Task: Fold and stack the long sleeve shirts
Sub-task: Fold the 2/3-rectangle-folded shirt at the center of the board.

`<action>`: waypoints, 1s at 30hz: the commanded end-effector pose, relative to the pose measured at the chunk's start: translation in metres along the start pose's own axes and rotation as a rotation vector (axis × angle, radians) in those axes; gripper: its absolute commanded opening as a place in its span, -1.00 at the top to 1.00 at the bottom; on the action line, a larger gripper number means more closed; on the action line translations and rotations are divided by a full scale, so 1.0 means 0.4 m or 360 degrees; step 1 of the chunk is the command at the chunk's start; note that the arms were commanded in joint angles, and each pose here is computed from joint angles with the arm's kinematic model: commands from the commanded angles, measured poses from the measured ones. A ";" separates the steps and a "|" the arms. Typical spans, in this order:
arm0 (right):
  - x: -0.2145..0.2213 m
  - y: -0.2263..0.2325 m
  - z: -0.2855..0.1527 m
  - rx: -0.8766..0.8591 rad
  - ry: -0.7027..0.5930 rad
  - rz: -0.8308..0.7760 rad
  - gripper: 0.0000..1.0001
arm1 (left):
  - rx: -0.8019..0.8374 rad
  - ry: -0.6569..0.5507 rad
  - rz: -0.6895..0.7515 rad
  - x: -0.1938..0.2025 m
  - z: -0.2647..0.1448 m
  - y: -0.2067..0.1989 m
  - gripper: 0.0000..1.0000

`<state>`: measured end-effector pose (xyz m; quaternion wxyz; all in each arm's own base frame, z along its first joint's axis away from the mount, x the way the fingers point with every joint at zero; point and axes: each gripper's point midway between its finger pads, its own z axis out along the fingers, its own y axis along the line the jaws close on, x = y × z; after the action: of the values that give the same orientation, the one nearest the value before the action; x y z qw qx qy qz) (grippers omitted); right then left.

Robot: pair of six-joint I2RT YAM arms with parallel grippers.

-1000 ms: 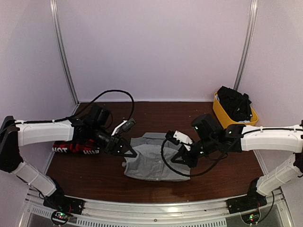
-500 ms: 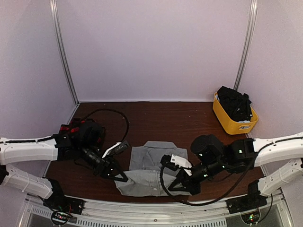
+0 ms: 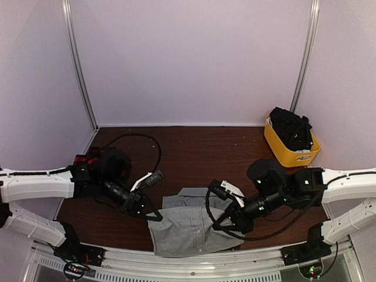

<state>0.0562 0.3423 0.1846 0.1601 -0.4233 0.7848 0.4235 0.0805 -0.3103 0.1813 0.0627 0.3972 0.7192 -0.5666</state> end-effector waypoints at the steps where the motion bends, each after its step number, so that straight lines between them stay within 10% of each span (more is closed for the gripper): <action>1: -0.007 -0.070 -0.011 -0.0022 -0.0002 0.0130 1.00 | 0.0041 -0.0096 0.0039 -0.081 -0.019 0.040 0.96; 30: -0.024 -0.542 0.036 0.0209 0.0154 0.0638 0.51 | -0.0260 -0.0180 -0.0407 -0.203 -0.059 0.461 0.79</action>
<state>0.2237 0.3019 0.0717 0.0611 -0.2702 0.8822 0.3808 0.2473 -0.3189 0.1012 0.0516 0.2604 0.7962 -0.5437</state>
